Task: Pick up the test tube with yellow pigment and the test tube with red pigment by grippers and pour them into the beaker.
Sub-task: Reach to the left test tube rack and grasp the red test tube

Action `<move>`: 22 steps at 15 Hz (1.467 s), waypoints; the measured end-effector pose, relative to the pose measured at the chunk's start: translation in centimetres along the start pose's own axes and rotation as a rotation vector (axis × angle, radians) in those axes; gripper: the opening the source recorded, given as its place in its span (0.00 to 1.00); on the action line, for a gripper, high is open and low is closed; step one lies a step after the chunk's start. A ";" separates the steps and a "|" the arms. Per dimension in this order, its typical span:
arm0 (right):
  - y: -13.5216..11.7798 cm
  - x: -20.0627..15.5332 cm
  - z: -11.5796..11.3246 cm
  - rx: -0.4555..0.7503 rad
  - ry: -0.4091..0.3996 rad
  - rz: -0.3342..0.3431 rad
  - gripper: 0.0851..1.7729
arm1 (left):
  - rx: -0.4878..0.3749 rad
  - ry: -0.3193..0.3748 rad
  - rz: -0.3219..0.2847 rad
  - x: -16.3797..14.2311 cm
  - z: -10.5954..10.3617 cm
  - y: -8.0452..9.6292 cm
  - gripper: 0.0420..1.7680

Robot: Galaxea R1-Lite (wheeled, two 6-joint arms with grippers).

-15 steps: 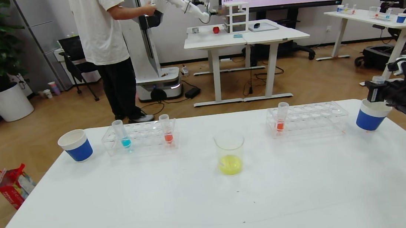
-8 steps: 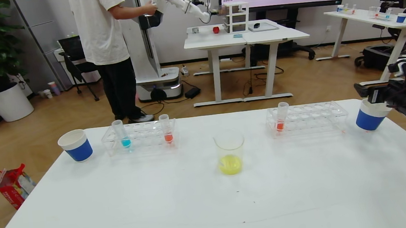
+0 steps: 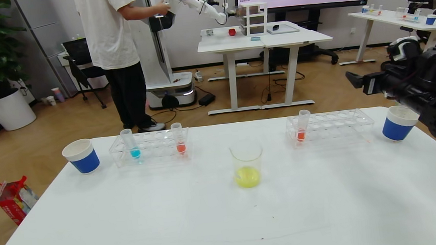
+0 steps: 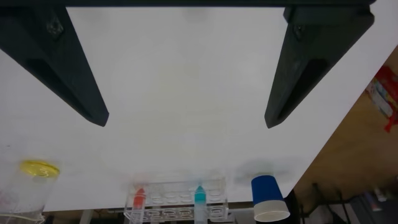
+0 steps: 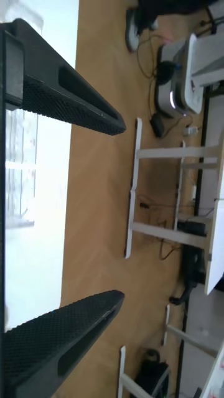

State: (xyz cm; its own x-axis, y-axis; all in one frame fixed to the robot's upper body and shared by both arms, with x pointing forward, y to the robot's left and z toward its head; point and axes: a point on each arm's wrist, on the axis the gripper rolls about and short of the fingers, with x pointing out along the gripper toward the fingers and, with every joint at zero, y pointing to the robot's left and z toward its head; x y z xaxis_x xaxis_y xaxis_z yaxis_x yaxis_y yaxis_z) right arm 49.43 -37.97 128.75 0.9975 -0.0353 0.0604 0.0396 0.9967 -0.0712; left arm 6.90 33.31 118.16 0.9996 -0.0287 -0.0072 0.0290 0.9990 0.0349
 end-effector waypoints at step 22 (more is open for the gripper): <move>2.5 -38.3 9.1 -0.062 -0.517 0.060 0.98 | 0.000 0.000 0.000 0.0 0.0 0.0 0.99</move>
State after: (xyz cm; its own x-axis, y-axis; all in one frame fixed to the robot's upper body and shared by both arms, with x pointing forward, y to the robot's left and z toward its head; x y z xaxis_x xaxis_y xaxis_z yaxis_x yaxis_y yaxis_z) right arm 10.79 -33.48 135.35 0.8402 0.0783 0.5365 0.0021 0.9890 -0.1477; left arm 6.90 33.31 118.15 0.9995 -0.0291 -0.0077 0.0294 0.9990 0.0349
